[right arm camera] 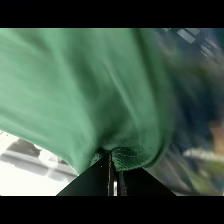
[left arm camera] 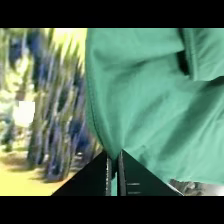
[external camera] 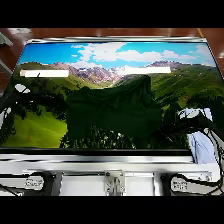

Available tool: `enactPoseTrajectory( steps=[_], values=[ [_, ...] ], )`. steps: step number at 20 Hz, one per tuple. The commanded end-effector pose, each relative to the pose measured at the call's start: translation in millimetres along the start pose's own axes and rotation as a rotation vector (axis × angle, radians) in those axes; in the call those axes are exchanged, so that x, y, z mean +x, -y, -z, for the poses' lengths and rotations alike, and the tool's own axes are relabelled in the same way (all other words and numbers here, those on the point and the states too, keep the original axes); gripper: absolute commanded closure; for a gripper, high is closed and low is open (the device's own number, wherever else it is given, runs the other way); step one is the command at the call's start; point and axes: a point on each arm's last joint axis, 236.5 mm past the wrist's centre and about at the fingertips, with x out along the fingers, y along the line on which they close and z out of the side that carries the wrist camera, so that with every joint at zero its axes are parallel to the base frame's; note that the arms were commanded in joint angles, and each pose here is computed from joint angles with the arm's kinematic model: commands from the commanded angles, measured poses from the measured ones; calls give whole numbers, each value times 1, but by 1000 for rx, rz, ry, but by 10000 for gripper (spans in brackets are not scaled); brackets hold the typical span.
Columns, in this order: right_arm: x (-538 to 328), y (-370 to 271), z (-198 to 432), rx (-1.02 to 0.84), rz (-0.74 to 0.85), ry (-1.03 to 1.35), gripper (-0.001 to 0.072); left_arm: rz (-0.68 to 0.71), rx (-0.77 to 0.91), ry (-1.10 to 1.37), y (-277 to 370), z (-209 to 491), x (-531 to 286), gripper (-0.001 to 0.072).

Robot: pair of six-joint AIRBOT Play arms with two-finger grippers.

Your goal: Fold the shirts.

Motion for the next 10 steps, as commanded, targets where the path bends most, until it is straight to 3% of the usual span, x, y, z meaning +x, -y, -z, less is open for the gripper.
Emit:
enactPoseTrajectory(
  steps=[1, 3, 6, 10],
  values=[
    [-18, -43, -16, -99, -102, 74, 652, 17, 72, 100, 27, -24, -33, 664],
    [-71, -80, -36, -250, -115, 207, 653, 40, 195, 240, 68, -49, -85, 664],
    [-211, -166, -40, -642, -76, 571, 652, 75, 482, 567, 166, -67, -219, 664],
    [-466, -271, 69, -959, 125, 1380, 652, 158, 758, 1164, 298, 3, -448, 663]
  ],
)
